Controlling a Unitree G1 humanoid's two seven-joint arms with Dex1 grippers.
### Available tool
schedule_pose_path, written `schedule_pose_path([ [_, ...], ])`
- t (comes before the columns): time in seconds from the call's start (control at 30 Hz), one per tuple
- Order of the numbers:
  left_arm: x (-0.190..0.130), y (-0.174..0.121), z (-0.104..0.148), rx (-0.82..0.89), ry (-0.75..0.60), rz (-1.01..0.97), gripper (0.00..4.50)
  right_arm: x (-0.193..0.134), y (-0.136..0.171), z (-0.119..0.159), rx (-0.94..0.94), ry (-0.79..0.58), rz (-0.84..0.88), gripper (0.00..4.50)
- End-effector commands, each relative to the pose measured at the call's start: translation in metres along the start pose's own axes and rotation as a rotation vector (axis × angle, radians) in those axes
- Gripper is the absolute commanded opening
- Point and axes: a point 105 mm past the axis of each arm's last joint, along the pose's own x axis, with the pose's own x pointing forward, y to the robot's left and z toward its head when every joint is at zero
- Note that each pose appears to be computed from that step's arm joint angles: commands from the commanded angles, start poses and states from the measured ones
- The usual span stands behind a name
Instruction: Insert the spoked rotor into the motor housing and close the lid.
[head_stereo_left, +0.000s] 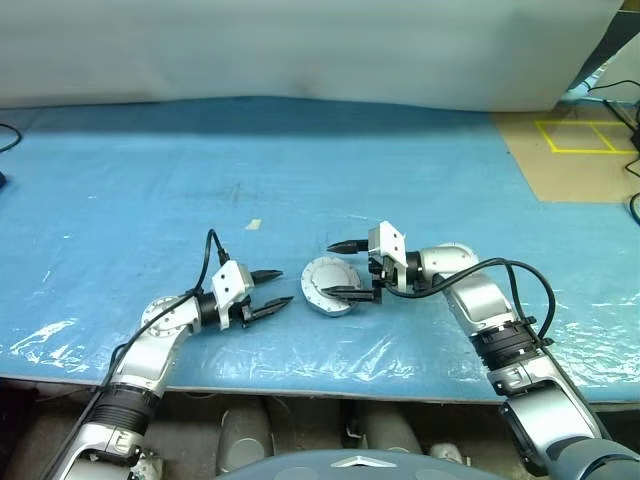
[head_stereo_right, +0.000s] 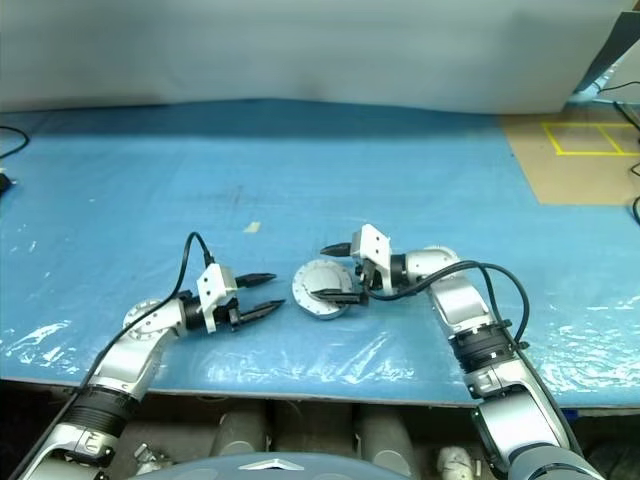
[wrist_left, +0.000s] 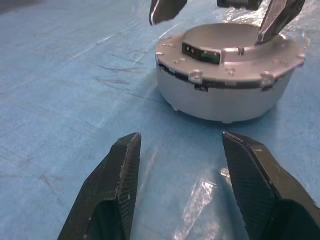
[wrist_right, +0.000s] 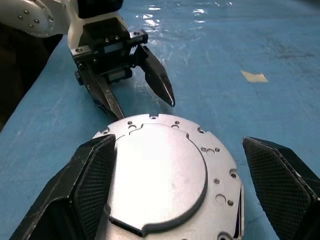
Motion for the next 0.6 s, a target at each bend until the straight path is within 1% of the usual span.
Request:
schedule_pose_path([
  [0.03, 0.0056, 0.0007, 0.0062, 0.020, -0.020, -0.019, 2.73, -0.0020, 0.0032, -0.0019, -0.009, 0.013, -0.008, 4.31],
  [0.13, 0.0074, 0.0007, 0.0063, 0.019, -0.021, -0.022, 2.73, -0.0040, 0.0027, -0.0026, -0.008, 0.012, -0.023, 4.31],
  [0.27, 0.0088, -0.0005, 0.0066, 0.017, -0.023, -0.028, 2.73, -0.0054, 0.0015, 0.0050, -0.015, -0.015, -0.032, 4.31],
  [0.6, 0.0124, 0.0015, 0.0117, 0.023, -0.031, -0.030, 2.73, -0.0023, 0.0049, 0.0013, -0.029, 0.014, -0.018, 4.31],
])
